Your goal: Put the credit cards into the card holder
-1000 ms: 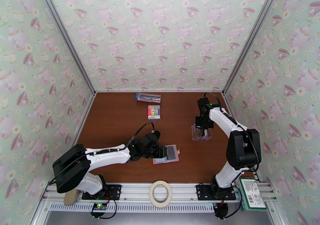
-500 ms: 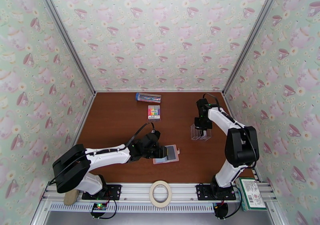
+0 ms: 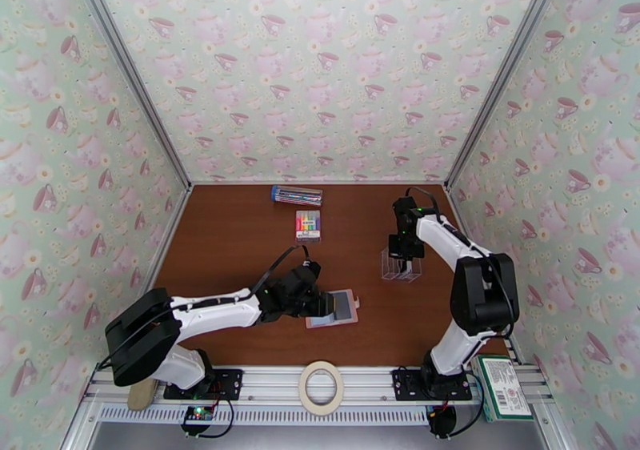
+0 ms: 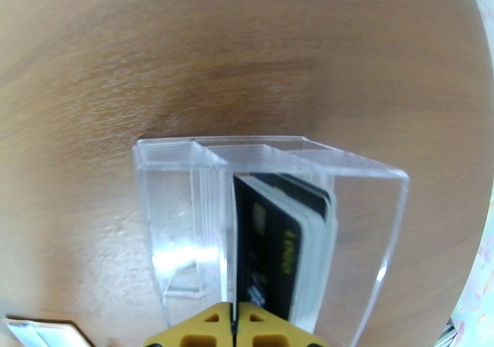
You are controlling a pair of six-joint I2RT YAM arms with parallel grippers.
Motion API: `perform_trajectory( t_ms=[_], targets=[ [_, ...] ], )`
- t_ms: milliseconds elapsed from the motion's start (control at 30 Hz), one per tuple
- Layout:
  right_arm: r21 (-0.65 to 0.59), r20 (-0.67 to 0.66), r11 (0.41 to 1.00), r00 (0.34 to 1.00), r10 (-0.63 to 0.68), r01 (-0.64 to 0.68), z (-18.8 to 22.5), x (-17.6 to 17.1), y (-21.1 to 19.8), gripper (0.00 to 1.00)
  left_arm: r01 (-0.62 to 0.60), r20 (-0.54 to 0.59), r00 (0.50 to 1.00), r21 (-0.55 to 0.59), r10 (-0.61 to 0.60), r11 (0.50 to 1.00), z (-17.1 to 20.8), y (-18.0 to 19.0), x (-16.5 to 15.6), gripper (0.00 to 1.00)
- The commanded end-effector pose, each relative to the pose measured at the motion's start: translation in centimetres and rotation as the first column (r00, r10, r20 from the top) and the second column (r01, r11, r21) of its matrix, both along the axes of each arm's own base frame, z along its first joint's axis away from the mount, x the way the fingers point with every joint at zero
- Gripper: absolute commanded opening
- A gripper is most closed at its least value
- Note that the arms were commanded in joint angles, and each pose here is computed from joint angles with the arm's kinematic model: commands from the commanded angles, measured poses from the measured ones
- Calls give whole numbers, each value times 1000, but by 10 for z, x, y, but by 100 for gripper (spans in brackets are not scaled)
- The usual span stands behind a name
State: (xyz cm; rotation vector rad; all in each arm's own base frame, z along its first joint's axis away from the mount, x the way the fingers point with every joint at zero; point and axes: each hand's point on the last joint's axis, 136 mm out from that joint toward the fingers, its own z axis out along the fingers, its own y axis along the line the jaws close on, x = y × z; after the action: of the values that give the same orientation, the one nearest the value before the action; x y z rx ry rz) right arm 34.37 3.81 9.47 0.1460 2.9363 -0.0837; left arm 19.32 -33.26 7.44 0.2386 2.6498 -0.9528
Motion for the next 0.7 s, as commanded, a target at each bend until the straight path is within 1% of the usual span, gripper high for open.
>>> perform_trajectory(
  t_ms=[0,100,300,433,500,600,667],
  targets=[
    [45,57,999,998,-4,1,26,-13,9,0,13,50,999,-26,-11,1000,21,-4,5,51],
    [85,98,996,995,20,-28,42,-22,23,0,6,63,998,-25,-5,1000,26,-1,6,51],
    [264,150,954,983,109,-146,53,-51,77,0,-27,47,998,-1,27,1000,23,12,4,51],
    [382,157,895,970,184,-232,49,-75,116,0,-74,27,997,21,73,997,15,27,3,51],
    [451,164,846,958,235,-284,44,-91,139,0,-96,14,995,36,96,995,10,36,3,51],
    [542,163,778,948,274,-318,31,-109,166,0,-127,-3,992,47,128,991,3,46,3,51],
    [576,149,749,944,296,-326,21,-120,178,0,-144,-20,989,57,145,988,-3,52,3,51]
  ],
)
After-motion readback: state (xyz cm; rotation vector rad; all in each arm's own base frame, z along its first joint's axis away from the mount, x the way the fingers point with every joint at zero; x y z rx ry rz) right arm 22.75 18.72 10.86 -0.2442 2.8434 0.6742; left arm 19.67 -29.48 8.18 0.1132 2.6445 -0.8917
